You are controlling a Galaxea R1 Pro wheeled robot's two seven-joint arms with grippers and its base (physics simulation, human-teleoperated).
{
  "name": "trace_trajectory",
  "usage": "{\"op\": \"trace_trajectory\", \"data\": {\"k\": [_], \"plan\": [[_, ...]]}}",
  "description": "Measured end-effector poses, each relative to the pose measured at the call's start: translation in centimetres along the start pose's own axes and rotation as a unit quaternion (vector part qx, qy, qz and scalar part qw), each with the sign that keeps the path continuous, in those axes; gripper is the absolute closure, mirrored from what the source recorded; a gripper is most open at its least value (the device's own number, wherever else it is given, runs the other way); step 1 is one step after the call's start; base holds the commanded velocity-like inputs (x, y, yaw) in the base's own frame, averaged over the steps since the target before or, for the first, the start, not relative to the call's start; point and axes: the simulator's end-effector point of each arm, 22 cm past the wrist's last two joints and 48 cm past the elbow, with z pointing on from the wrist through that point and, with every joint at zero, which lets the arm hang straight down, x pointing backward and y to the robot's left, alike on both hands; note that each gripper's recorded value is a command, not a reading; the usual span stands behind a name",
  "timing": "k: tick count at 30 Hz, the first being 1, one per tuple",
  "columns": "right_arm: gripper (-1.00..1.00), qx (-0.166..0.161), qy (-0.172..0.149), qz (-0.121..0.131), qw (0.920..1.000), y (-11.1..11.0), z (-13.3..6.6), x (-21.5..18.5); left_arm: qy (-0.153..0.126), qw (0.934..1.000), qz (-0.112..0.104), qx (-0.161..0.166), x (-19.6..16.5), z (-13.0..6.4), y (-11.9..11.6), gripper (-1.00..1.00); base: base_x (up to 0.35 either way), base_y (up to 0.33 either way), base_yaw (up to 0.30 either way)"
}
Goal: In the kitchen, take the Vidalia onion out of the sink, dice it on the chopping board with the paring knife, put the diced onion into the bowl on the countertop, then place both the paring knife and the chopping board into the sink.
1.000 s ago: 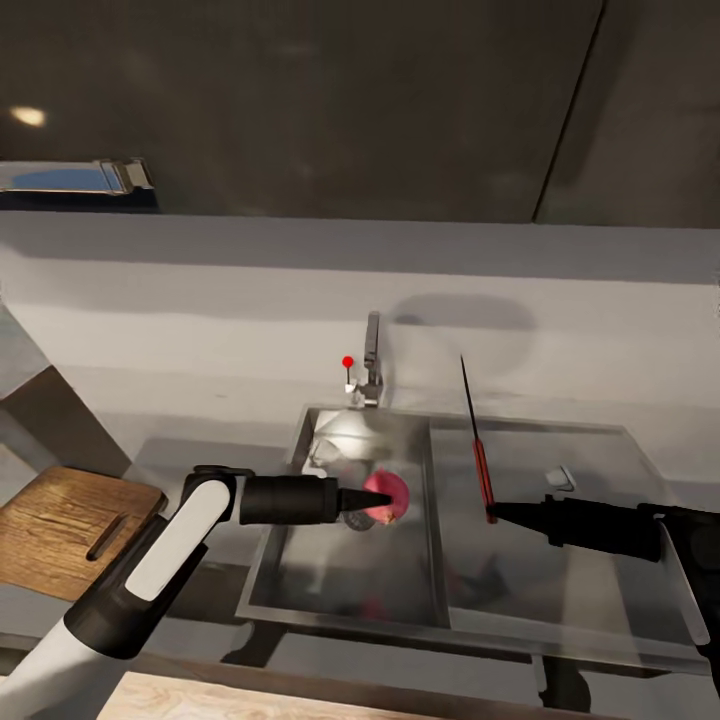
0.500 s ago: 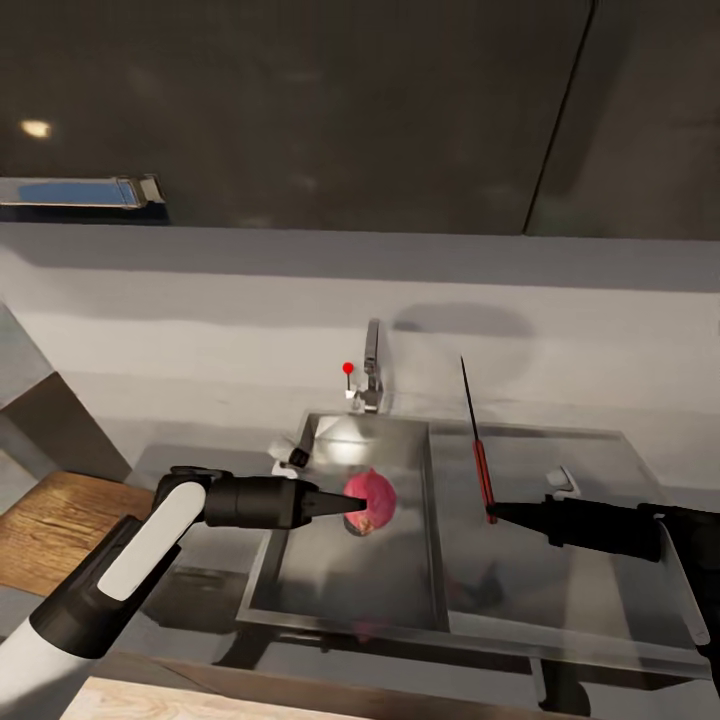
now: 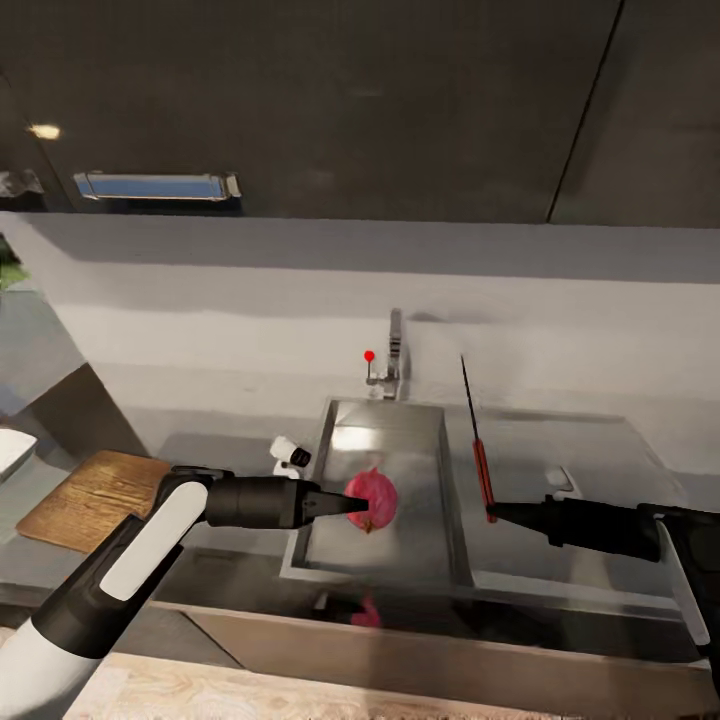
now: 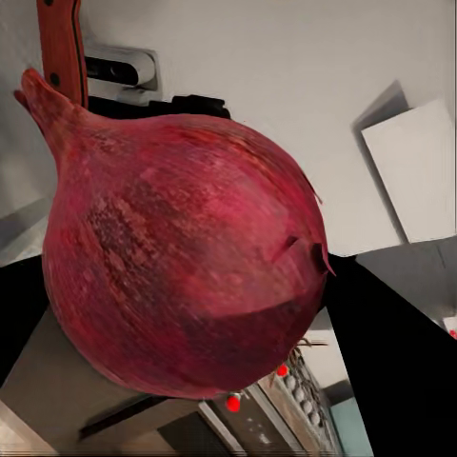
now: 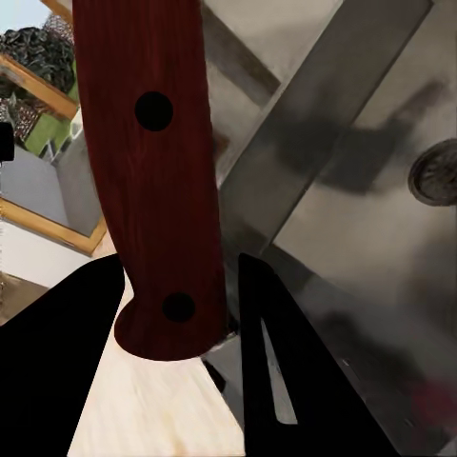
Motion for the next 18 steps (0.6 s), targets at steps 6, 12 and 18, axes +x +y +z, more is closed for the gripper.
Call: {"op": "trace_trajectory", "data": {"k": [6, 12, 18], "plan": [[1.0, -0.002, 0.0, 0.007, 1.0, -0.21, 0.13, 0.21, 0.001, 1.0, 0.0, -0.001, 0.05, 0.01, 0.04, 1.0, -0.208, 0.255, 0.0], [1.0, 0.0, 0.0, 0.007, 1.0, -0.4, 0.15, 0.31, 0.001, 1.0, 0.0, -0.005, 0.11, -0.17, 0.24, 1.0, -0.105, 0.296, 0.0], [1.0, 0.0, -0.001, 0.007, 1.0, -0.33, 0.11, 0.26, 0.002, 1.0, 0.0, -0.007, 0.11, -0.26, 0.25, 1.0, -0.072, 0.306, -0.079]]}}
